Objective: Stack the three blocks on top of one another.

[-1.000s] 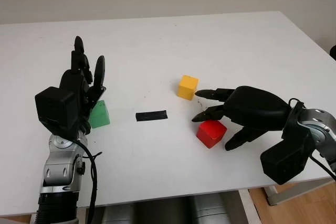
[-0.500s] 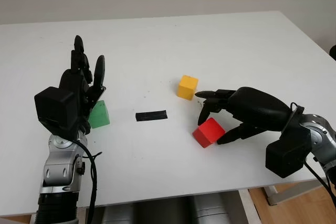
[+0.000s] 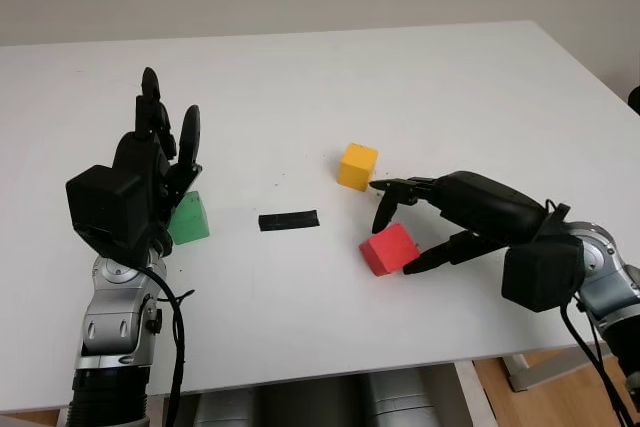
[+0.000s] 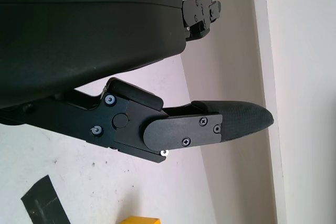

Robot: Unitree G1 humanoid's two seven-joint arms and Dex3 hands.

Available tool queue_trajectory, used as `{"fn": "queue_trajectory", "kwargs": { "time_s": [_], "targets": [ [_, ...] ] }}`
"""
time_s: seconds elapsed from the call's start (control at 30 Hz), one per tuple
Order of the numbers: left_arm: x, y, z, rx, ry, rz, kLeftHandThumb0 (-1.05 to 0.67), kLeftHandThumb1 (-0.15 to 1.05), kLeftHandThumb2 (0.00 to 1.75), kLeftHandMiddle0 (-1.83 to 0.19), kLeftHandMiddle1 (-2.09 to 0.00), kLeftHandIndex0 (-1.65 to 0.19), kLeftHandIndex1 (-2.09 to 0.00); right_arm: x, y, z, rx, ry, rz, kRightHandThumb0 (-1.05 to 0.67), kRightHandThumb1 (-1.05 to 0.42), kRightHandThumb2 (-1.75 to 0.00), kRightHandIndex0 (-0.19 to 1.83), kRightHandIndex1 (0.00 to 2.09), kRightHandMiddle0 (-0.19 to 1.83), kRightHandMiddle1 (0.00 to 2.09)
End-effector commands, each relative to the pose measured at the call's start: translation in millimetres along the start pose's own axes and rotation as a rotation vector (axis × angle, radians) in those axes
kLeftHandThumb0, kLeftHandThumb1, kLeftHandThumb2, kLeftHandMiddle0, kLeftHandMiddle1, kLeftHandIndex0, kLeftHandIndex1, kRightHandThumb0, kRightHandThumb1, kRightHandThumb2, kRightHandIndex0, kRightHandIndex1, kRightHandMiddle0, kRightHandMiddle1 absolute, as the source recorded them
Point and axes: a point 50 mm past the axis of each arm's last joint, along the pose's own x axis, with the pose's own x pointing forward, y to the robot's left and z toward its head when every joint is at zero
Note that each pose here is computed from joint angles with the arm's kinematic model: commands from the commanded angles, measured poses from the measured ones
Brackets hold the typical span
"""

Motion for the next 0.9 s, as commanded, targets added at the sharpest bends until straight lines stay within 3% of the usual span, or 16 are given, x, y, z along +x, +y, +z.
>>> {"fn": "queue_trajectory", "kwargs": {
  "time_s": [0.0, 0.17, 0.73, 0.87],
  "targets": [
    [-1.0, 0.7, 2.7, -0.005, -0.010, -0.003, -0.76, 1.05, 0.51, 0.19, 0.00, 0.16, -0.05, 2, -6, 5.4, 0.055, -0.025, -0.035, -0.38, -0.97, -0.06, 0.28, 0.04, 0.24, 1.44],
    [-1.9, 0.5, 1.7, -0.006, -0.001, -0.001, -0.77, 1.05, 0.50, 0.19, 0.00, 0.16, -0.05, 7, -15, 17.2, 0.143, -0.055, -0.038, -0.41, -0.99, -0.06, 0.25, 0.03, 0.22, 1.48],
    [-2.8, -0.6, 1.9, -0.008, 0.003, 0.002, -0.77, 1.05, 0.50, 0.19, 0.00, 0.16, -0.05, 19, -35, 67.4, 0.188, -0.317, -0.123, -0.47, -1.01, -0.06, 0.21, 0.03, 0.25, 1.58],
    [-1.3, -1.7, 2.1, -0.009, 0.001, -0.002, -0.78, 1.05, 0.50, 0.19, 0.00, 0.16, -0.05, 32, -36, 75.1, 0.234, -0.350, -0.150, -0.48, -1.02, -0.06, 0.21, 0.04, 0.26, 1.59]
  ]
}}
